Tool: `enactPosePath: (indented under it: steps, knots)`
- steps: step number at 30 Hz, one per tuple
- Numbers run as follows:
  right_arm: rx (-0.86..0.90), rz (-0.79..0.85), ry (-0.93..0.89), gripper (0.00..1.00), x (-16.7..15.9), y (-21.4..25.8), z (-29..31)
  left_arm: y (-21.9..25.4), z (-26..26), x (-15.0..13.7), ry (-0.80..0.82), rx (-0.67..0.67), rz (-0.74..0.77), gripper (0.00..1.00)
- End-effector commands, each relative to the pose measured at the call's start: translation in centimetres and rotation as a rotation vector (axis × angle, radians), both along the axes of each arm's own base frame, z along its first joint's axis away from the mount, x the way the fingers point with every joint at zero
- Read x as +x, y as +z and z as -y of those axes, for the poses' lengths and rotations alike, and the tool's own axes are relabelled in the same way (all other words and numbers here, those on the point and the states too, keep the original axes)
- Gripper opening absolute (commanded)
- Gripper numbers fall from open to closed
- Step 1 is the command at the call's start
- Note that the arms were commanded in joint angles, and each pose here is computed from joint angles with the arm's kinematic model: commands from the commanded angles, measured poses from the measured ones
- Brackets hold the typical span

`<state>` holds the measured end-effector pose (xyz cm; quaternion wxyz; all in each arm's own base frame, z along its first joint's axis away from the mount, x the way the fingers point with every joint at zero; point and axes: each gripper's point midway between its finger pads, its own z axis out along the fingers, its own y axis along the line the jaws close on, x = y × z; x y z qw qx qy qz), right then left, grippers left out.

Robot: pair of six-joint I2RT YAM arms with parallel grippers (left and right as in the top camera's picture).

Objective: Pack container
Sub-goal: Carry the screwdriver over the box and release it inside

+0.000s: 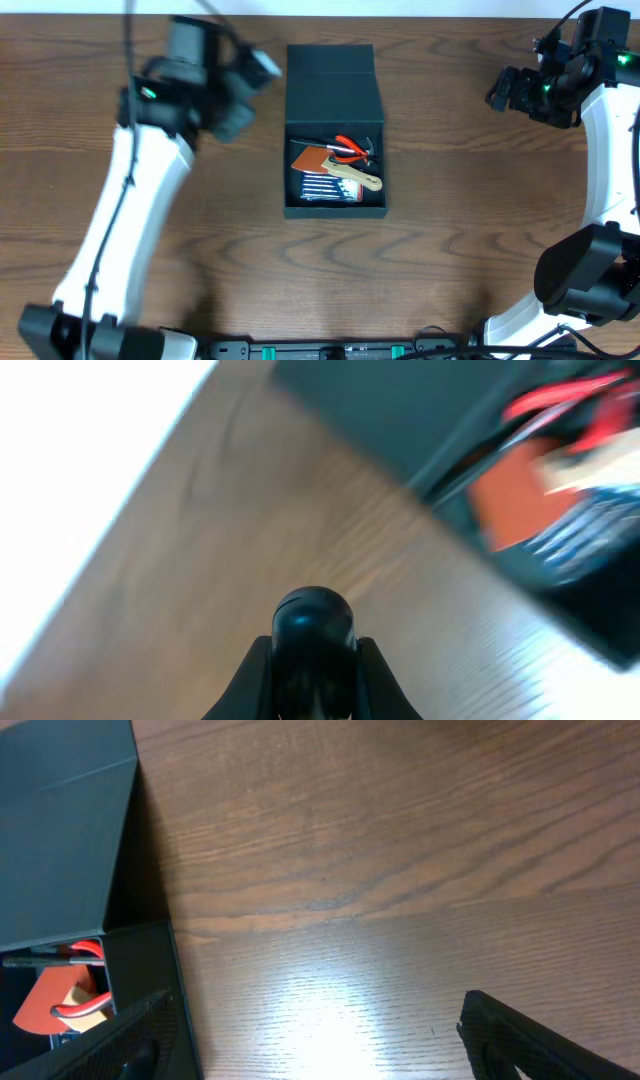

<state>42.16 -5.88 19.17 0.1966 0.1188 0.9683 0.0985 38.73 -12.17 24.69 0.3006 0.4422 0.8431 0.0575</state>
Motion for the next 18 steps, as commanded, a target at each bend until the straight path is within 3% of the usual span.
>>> enactPosePath:
  steps: [1,9,18]
  knots:
    - [0.006,0.0,0.006,0.92,0.2,-0.2,-0.1,-0.6,4.9,-1.5,-0.17,0.037,0.002,0.06]
    - [0.006,0.003,0.006,0.91,0.2,-0.2,0.0,-7.4,13.7,-5.2,-0.521,0.156,-0.131,0.06]
    - [0.008,-0.009,0.006,0.9,0.0,-0.3,-0.1,-14.0,16.1,-6.8,-0.492,0.189,-0.302,0.06]
